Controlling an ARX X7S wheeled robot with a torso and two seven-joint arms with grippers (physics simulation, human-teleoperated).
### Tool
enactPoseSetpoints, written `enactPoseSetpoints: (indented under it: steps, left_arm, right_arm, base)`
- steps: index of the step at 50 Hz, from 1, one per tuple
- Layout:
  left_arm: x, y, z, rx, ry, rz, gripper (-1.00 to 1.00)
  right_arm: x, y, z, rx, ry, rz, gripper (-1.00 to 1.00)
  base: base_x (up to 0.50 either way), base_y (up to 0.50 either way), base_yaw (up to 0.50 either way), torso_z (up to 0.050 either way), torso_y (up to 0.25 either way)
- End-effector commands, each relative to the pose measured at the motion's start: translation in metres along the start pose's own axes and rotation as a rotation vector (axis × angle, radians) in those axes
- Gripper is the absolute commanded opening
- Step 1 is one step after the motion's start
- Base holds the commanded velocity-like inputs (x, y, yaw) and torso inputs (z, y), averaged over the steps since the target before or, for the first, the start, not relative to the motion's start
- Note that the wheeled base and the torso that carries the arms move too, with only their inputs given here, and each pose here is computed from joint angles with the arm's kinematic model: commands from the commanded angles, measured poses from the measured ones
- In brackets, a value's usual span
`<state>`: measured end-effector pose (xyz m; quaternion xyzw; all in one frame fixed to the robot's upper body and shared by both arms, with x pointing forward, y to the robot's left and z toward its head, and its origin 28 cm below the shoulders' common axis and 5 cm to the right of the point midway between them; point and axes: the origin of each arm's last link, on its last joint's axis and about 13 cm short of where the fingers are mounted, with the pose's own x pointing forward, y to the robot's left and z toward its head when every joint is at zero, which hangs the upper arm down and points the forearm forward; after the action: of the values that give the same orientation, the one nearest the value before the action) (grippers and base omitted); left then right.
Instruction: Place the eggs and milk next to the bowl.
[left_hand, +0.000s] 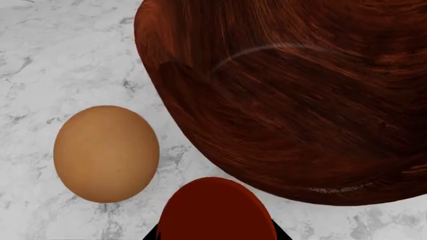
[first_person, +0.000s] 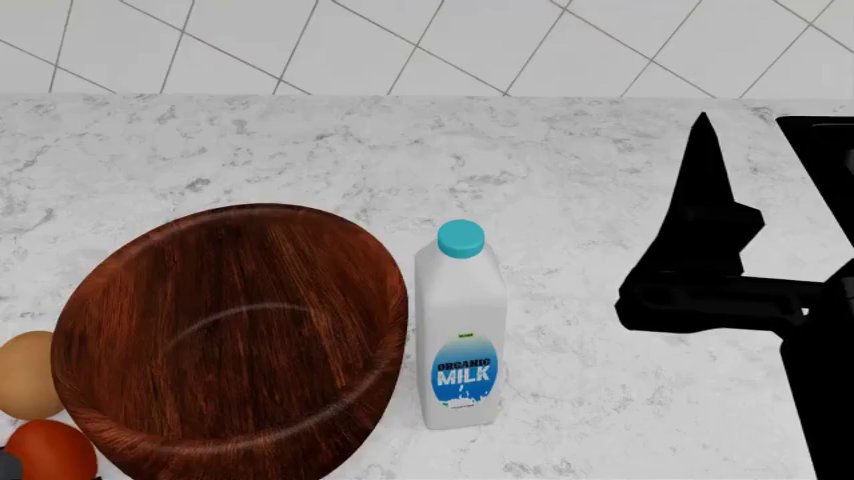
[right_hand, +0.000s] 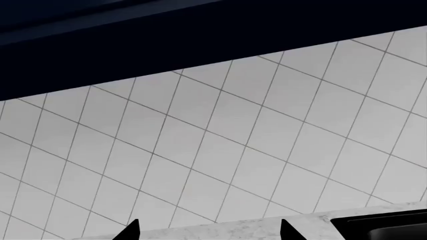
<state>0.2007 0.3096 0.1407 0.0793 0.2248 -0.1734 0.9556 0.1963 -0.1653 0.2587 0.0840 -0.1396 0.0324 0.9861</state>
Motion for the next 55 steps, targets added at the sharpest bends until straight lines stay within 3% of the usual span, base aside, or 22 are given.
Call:
enactPoseSetpoints:
  steps: [1, 24, 55]
  left_arm:
    - [0.002, -0.006, -0.014, -0.070, 0.029, -0.013, 1.00]
    - [-0.003, -0.004, -0.012, -0.077, 0.016, 0.003, 1.00]
    - [-0.020, 0.000, 0.011, -0.037, -0.030, 0.047, 1.00]
  right_arm:
    - [-0.001, 0.000, -0.007, 0.044, 0.002, -0.017, 1.00]
    - [-0.001, 0.004, -0.004, 0.039, 0.003, -0.009, 1.00]
    - [0.000, 0.005, -0.003, 0.042, -0.003, -0.010, 1.00]
  base:
    - [0.00, 0.00, 0.00, 0.000, 0.000]
    - [0.00, 0.00, 0.00, 0.000, 0.000]
    - [0.00, 0.00, 0.00, 0.000, 0.000]
